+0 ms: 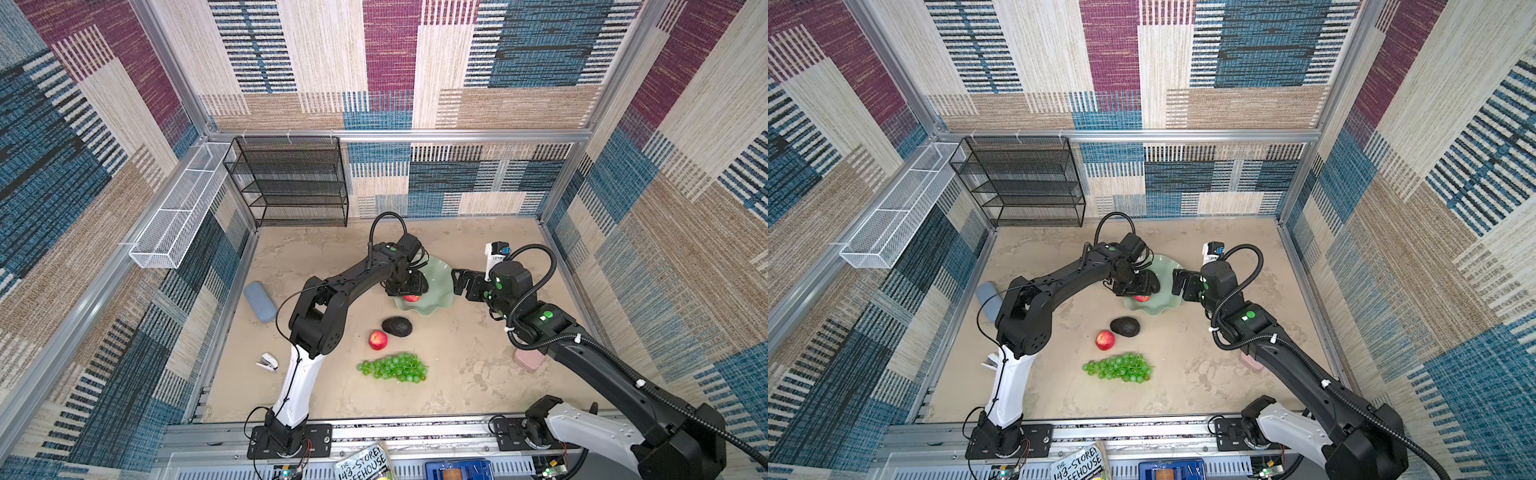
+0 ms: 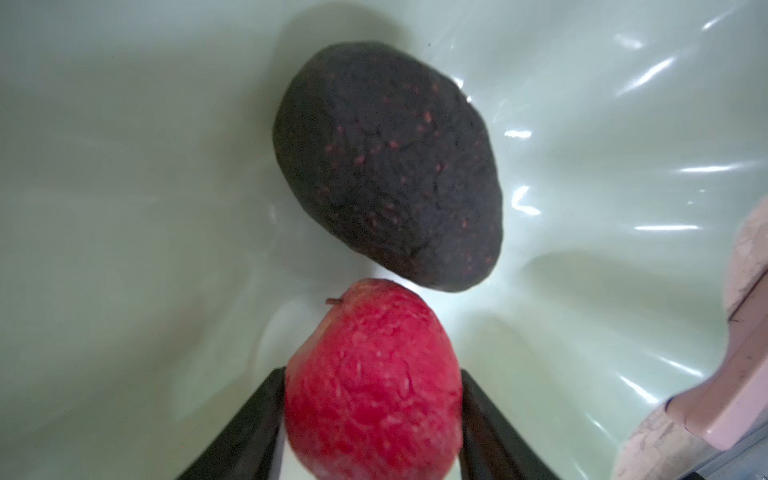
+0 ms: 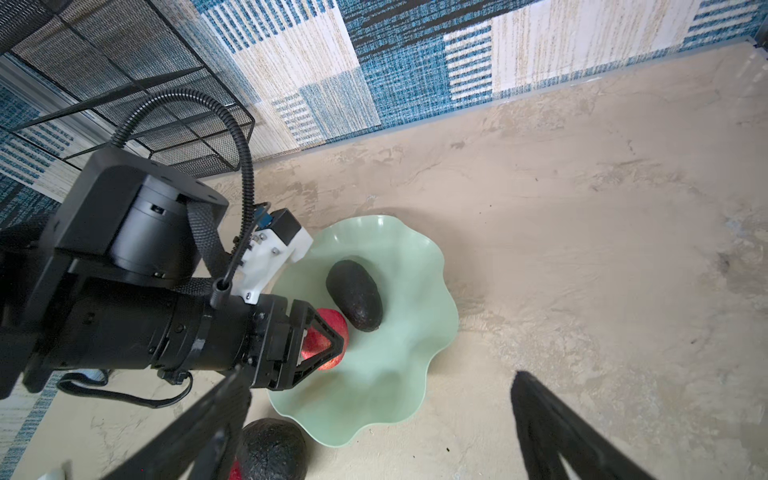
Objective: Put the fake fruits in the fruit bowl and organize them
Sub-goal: 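Place the red fruit in the bowl with the left gripper, then grasp the second avocado with the right gripper while the left arm withdraws, then set the second avocado beside the first in the bowl, release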
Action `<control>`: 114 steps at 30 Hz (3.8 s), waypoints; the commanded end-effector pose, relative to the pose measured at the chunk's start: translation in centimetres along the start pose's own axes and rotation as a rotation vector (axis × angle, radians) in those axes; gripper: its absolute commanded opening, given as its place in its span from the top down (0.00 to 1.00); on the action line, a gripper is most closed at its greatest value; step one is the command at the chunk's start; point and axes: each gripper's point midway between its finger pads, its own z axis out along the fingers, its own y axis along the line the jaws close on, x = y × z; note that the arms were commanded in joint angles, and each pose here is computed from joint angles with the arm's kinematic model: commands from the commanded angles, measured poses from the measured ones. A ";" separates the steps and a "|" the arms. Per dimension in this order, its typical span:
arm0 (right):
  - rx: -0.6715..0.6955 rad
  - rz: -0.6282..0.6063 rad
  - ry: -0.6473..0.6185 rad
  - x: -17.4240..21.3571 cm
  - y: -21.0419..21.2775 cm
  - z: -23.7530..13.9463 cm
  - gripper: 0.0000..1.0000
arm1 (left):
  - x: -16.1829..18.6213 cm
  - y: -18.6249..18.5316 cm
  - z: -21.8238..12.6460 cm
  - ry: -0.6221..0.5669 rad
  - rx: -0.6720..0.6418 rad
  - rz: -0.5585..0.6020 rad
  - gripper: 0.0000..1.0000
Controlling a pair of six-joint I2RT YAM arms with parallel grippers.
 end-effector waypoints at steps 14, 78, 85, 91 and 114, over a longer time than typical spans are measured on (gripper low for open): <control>-0.173 -0.189 0.167 3.4 3.1 1.1 0.06 | -3.4 0.8 -10.6 -0.253 -0.045 -0.014 0.27; -0.199 -0.340 0.525 21.9 13.6 8.8 0.53 | 12.4 22.0 -30.6 -1.020 -0.294 -0.380 0.09; -0.226 -0.297 0.393 14.7 15.1 5.4 0.53 | 12.0 21.9 -30.3 -1.015 -0.285 -0.386 0.10; -0.151 -0.259 0.297 8.8 11.1 6.2 0.52 | 11.6 21.5 -29.2 -0.977 -0.263 -0.374 0.10; 0.026 -0.017 0.268 6.3 1.0 20.2 0.48 | 11.7 15.5 -19.5 -0.557 0.047 -0.176 0.13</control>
